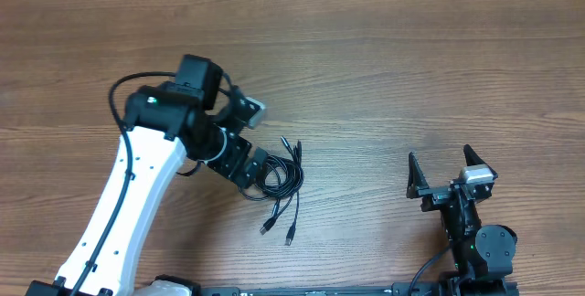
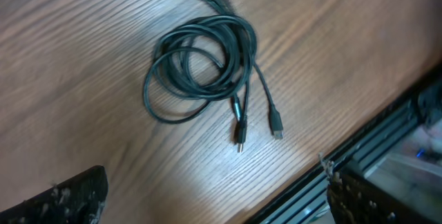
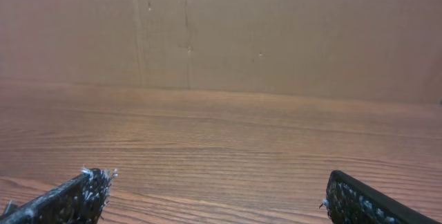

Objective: Untangle cables
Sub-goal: 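Move the left gripper over the black cable bundle and lower it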

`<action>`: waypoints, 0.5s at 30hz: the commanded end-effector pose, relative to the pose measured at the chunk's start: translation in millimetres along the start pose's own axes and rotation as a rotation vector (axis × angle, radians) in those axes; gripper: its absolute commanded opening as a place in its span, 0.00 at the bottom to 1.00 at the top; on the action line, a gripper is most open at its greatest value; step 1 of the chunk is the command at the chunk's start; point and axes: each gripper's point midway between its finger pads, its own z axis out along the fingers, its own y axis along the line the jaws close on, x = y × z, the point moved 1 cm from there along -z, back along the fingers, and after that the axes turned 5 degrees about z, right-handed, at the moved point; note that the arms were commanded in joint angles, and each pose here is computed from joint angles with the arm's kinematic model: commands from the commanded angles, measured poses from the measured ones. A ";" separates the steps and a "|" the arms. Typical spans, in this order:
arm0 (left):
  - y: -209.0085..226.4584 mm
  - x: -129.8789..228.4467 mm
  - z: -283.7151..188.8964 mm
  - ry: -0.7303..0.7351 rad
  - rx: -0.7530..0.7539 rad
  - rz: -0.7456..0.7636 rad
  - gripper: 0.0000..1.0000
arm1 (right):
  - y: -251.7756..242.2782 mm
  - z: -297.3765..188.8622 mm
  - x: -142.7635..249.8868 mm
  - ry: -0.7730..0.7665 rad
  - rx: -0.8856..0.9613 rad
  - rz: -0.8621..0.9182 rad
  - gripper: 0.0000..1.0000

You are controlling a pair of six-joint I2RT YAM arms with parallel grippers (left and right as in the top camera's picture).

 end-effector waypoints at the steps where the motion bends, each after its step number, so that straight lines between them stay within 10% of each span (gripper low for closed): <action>1: -2.8 -3.8 6.3 0.019 -0.029 0.170 0.99 | -2.0 0.1 2.1 -0.002 0.010 -0.002 1.00; 15: 7.8 -17.8 40.3 0.077 -0.023 0.299 1.00 | -2.0 0.1 2.1 -0.002 0.010 -0.002 1.00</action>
